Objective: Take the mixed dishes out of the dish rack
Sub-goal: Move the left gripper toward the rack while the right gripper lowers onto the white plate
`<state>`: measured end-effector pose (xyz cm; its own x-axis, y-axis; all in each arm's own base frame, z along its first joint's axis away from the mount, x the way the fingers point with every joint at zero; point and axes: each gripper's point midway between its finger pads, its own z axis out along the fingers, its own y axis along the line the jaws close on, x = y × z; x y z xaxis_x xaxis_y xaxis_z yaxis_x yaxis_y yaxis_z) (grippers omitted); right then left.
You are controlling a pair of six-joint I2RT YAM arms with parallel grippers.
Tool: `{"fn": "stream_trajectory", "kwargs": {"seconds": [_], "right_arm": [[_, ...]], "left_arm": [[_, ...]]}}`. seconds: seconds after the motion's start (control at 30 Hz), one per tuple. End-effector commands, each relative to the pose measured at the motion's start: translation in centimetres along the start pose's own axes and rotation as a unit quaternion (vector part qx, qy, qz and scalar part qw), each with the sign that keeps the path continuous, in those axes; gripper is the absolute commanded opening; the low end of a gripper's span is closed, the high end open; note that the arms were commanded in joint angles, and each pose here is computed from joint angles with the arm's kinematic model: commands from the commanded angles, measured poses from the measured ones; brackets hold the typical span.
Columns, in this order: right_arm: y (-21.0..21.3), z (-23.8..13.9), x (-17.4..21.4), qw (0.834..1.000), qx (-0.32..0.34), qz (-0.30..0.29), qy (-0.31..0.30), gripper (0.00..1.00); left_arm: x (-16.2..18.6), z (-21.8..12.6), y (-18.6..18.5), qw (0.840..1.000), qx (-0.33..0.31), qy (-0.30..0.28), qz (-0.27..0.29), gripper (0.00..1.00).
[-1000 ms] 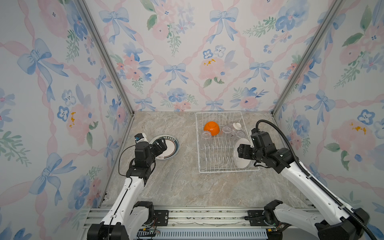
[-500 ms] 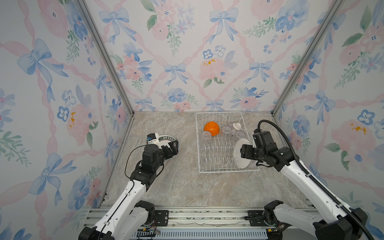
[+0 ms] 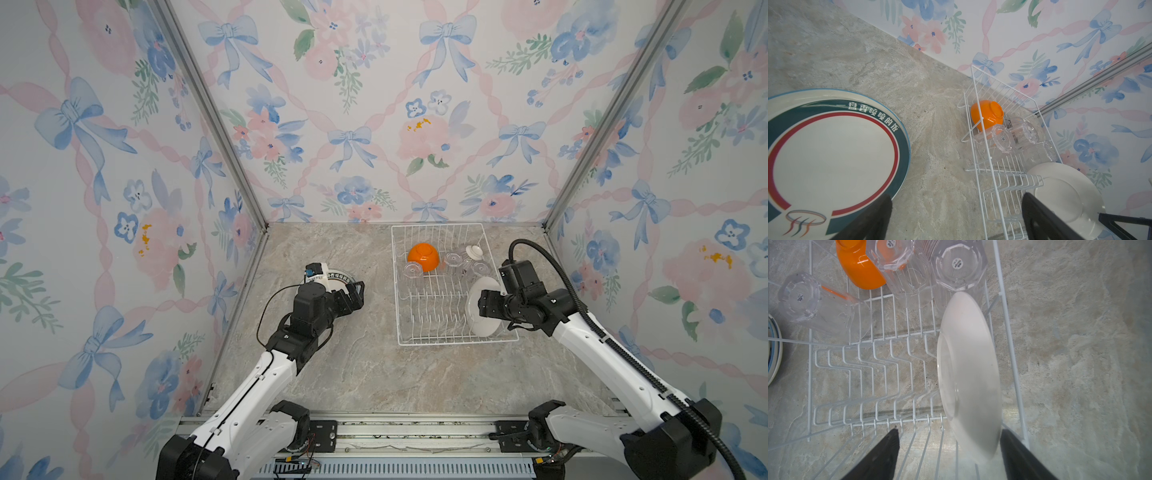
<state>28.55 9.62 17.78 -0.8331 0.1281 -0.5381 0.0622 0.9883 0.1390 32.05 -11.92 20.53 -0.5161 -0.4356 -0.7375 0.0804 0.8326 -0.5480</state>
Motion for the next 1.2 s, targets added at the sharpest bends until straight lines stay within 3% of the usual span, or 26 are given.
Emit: {"fn": "stream_trajectory", "kwargs": {"seconds": [0.0, 0.33, 0.9, 1.17], "right_arm": [[-0.1, 0.8, 0.4, 1.000, -0.004, 0.012, 0.009, 0.75], [0.8, 1.5, 0.5, 0.999, -0.020, 0.024, 0.017, 0.63], [0.9, 2.3, -0.3, 1.000, -0.008, 0.017, 0.022, 0.30], [0.8, 2.0, -0.8, 1.000, -0.007, 0.019, 0.015, 0.24]], "left_arm": [[-0.4, 0.0, -1.1, 1.000, 0.015, 0.005, 0.017, 0.98], [0.0, 1.0, -1.8, 0.999, 0.023, 0.024, 0.018, 0.98], [0.0, 3.0, -7.4, 0.995, 0.067, 0.048, 0.049, 0.98], [0.7, 2.7, -8.4, 0.994, 0.073, 0.050, 0.058, 0.98]]}}
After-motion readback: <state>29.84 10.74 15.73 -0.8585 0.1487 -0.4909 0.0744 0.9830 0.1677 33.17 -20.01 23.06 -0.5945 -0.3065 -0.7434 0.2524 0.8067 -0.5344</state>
